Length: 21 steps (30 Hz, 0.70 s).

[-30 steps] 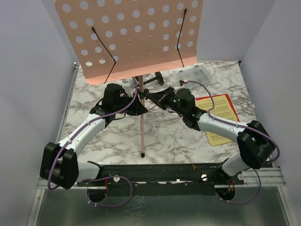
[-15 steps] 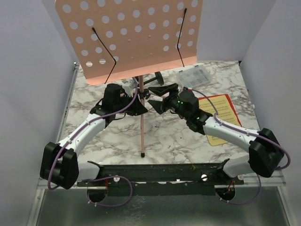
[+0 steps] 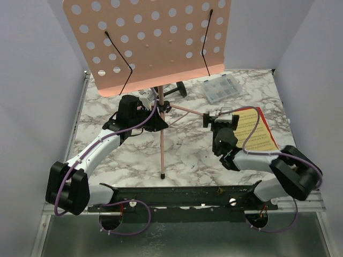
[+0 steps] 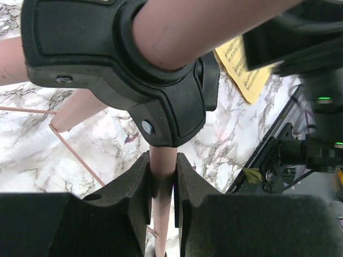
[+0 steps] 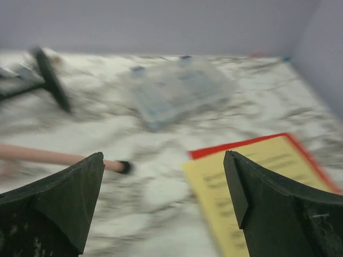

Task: Set up the instrument practice props

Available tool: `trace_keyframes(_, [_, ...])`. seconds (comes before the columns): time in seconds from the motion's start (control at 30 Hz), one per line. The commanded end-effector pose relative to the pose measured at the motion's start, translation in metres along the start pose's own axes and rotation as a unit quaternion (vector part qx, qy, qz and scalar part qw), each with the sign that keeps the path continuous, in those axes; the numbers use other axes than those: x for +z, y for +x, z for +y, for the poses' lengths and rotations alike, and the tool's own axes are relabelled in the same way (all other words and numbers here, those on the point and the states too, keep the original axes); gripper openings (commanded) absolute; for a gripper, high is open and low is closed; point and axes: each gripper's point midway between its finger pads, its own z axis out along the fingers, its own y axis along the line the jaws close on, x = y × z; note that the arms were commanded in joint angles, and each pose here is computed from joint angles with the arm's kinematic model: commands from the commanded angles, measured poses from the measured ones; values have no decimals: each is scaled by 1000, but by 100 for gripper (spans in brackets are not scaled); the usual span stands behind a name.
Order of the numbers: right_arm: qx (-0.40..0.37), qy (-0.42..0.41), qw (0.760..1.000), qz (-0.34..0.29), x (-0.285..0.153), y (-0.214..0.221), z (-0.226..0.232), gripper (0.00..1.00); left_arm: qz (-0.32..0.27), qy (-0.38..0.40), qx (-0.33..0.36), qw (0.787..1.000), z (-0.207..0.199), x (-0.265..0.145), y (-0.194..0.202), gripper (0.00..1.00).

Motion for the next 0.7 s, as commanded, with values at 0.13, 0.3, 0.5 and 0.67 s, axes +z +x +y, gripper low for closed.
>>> trace_keyframes(0.13, [-183, 335, 923, -54, -10, -29, -168, 100, 44, -57, -41, 997, 28, 1, 30, 0])
trace_keyframes(0.3, [-66, 215, 968, 110, 10, 40, -143, 100, 44, -56, -41, 997, 28, 1, 29, 0])
trace_keyframes(0.5, [354, 117, 917, 144, 1, 46, -191, 100, 42, -53, -42, 997, 26, 0, 29, 0])
trace_keyframes(0.67, [374, 216, 891, 139, -17, 45, -237, 100, 43, -52, -43, 997, 26, 0, 29, 0])
